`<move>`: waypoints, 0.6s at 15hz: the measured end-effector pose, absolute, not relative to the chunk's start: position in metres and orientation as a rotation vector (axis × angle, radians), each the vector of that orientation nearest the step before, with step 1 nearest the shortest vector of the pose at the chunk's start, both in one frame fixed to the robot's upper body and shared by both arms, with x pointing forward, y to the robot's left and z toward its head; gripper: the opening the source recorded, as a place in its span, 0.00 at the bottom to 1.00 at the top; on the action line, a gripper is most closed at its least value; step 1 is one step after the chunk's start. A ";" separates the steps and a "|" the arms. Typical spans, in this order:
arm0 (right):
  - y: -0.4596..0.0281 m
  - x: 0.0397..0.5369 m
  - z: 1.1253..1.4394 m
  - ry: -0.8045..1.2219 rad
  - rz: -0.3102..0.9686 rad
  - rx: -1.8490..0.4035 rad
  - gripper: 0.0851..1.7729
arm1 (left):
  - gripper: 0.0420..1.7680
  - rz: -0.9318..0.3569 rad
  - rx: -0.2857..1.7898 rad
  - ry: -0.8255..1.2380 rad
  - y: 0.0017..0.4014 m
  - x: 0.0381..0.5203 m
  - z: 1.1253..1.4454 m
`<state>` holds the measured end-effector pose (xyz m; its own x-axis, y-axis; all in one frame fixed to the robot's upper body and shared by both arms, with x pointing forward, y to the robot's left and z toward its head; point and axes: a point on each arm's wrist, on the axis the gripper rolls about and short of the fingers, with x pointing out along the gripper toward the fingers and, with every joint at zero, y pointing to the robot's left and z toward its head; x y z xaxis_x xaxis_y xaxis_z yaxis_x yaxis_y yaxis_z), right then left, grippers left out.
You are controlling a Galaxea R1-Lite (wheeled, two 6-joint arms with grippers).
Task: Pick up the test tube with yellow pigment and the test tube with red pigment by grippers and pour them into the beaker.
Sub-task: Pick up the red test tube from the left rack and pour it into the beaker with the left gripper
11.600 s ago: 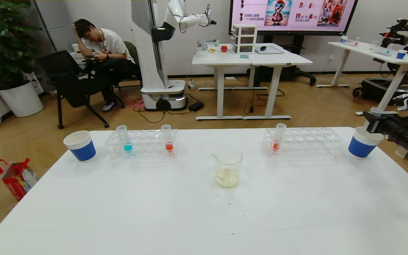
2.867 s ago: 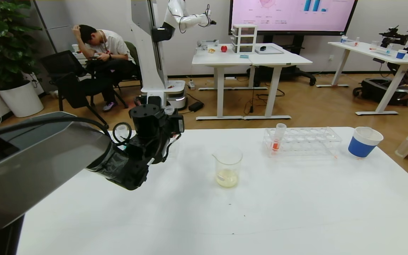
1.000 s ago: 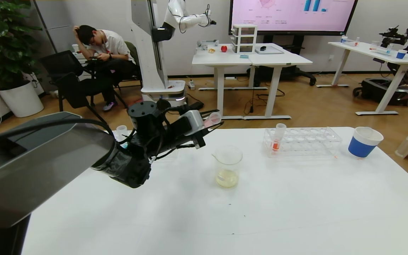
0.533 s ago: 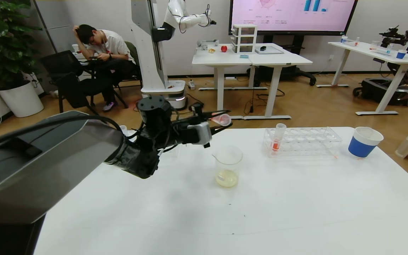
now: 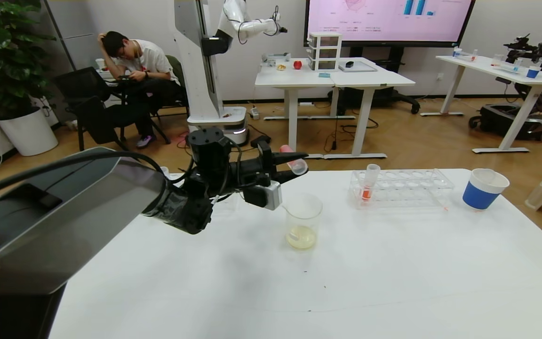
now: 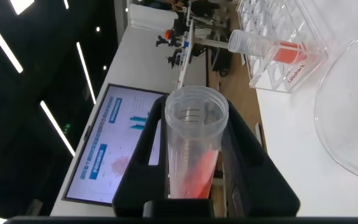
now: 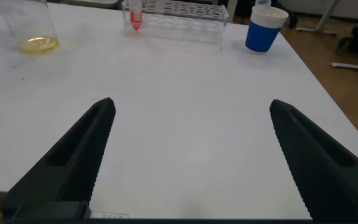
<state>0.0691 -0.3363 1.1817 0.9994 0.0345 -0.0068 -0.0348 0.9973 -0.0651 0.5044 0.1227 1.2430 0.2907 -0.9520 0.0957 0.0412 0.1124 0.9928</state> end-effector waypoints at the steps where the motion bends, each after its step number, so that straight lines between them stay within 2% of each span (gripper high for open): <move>1: -0.336 0.069 1.182 0.006 0.035 -0.065 0.97 | 0.27 -0.939 1.236 -1.012 0.122 0.504 1.242; 9: -0.336 0.069 1.182 0.006 0.035 -0.065 0.97 | 0.27 -0.897 1.379 -1.096 0.115 0.500 1.236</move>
<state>0.0691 -0.3363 1.1817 0.9994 0.0345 -0.0068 -0.0348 0.9973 -0.0651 0.5003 0.1153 1.2358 0.2841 -0.9564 0.0675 -0.1226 0.0336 0.9919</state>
